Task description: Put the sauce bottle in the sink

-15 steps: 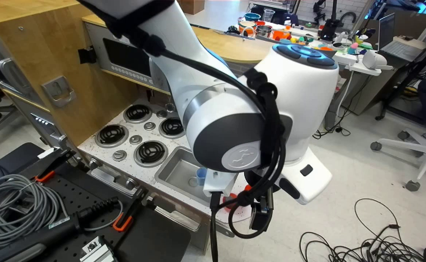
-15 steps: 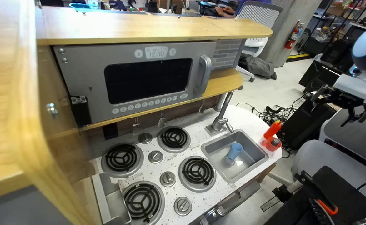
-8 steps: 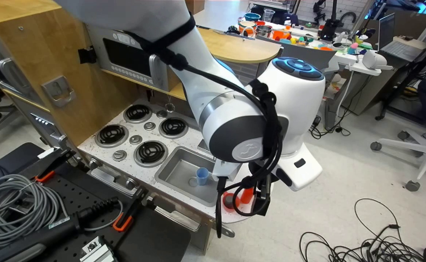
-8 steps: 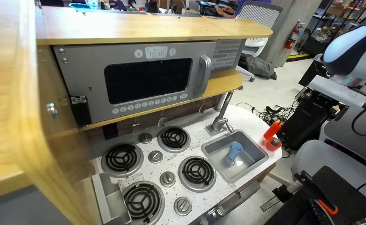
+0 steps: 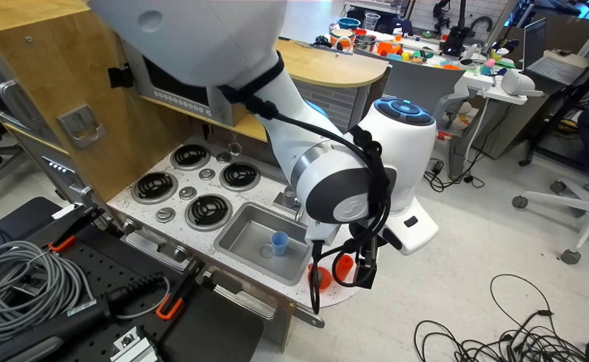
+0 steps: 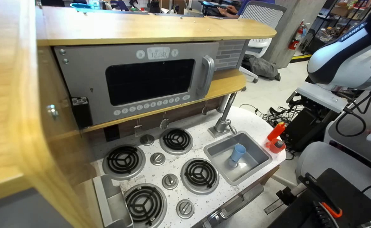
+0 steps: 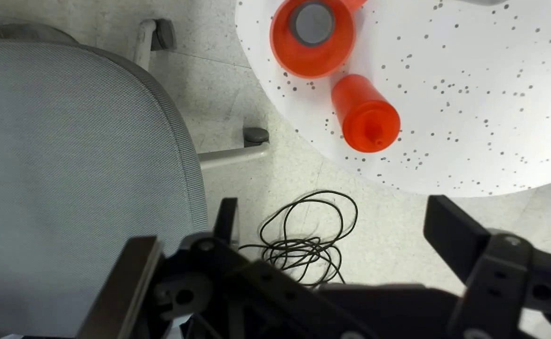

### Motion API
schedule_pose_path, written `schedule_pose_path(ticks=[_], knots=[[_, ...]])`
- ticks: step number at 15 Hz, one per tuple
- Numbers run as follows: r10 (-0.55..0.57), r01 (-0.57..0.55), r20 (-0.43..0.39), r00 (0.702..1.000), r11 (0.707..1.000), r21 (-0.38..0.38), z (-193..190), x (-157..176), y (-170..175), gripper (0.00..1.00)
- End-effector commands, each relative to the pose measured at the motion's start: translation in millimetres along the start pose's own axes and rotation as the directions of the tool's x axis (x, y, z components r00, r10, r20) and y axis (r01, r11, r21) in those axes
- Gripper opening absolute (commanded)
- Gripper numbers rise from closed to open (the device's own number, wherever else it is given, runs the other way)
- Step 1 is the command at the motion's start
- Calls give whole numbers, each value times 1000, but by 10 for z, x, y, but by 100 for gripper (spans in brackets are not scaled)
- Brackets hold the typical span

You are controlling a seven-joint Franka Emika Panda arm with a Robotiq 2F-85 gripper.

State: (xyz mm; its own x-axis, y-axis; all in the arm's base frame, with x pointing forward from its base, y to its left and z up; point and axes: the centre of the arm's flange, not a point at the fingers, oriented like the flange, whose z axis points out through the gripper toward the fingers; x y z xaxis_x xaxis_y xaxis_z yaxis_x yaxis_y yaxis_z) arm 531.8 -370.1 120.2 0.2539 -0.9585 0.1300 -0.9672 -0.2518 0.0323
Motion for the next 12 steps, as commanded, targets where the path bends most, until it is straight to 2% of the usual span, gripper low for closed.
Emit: schedule_pose_path(ticks=[1, 12], knots=[[-3, 4, -24, 1000, 1000, 1, 208, 124, -246, 100], [-47, 46, -20, 999, 999, -29, 639, -196, -637, 100]])
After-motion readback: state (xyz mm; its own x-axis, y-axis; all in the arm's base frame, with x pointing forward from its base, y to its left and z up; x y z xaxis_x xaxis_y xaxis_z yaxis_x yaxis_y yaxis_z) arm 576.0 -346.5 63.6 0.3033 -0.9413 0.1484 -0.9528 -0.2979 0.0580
